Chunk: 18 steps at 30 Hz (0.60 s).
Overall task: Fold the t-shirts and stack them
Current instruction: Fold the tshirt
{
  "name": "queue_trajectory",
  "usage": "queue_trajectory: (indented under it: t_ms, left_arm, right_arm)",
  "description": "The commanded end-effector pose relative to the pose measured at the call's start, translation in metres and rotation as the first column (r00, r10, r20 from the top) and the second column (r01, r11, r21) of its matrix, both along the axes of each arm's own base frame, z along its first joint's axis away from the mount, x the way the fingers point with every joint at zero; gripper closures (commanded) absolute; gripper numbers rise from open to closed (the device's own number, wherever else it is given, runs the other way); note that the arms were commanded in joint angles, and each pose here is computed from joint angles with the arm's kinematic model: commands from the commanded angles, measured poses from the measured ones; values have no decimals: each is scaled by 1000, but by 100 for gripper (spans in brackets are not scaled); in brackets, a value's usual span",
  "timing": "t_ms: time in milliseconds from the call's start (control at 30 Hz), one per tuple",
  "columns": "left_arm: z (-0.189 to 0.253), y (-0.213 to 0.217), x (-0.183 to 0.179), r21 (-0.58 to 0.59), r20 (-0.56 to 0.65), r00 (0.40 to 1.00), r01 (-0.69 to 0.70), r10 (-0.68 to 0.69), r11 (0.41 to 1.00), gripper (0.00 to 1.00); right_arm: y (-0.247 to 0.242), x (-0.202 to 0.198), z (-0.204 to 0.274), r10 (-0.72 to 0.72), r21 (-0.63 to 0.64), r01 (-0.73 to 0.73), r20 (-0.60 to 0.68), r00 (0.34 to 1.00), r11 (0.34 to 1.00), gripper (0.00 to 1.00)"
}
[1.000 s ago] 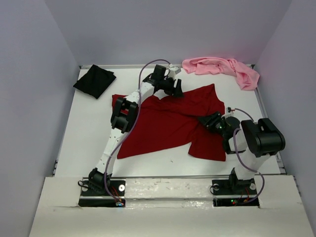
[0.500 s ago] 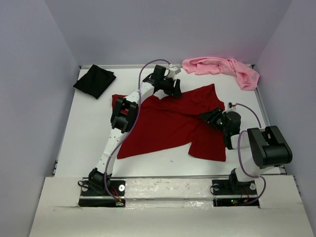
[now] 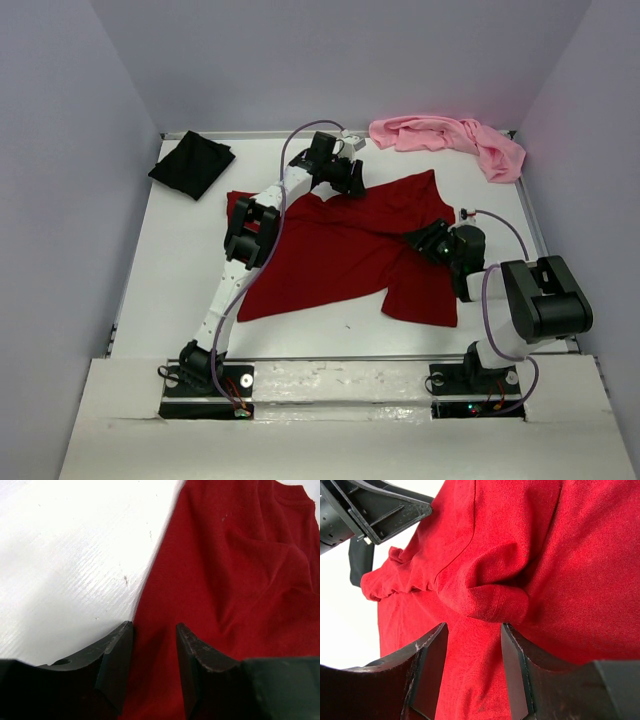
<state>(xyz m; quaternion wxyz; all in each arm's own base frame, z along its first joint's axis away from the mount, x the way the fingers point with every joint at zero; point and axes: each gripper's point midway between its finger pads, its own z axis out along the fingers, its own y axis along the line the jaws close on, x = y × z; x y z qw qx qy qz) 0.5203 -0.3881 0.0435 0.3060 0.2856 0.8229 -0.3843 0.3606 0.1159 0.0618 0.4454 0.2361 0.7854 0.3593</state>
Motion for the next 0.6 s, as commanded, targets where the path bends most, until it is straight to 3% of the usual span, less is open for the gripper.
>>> queue_trajectory:
  t_ms: [0,300,400,467,500,567]
  left_arm:
    - [30,-2,9,-26,58,998,1,0,1000,51]
    - [31,1,9,-4,70,997,-7,7,1000,71]
    - [30,3,10,3,71,997,-9,9,1000,74]
    - [31,4,11,9,80,997,-14,13,1000,74]
    - [30,4,11,13,79,997,-15,14,1000,74]
    - [31,6,12,18,83,996,-22,21,1000,75]
  right_arm:
    - [-1,13,14,-11,-32,13,64,998,999,48]
    - [5,25,4,-7,-18,7,49,999,1000,49]
    - [8,28,3,-4,-19,5,46,999,1000,57]
    - [9,32,2,-5,-14,6,45,999,1000,67]
    - [9,33,1,-7,-15,7,46,999,1000,85]
    - [13,35,3,4,-9,-3,50,999,1000,100]
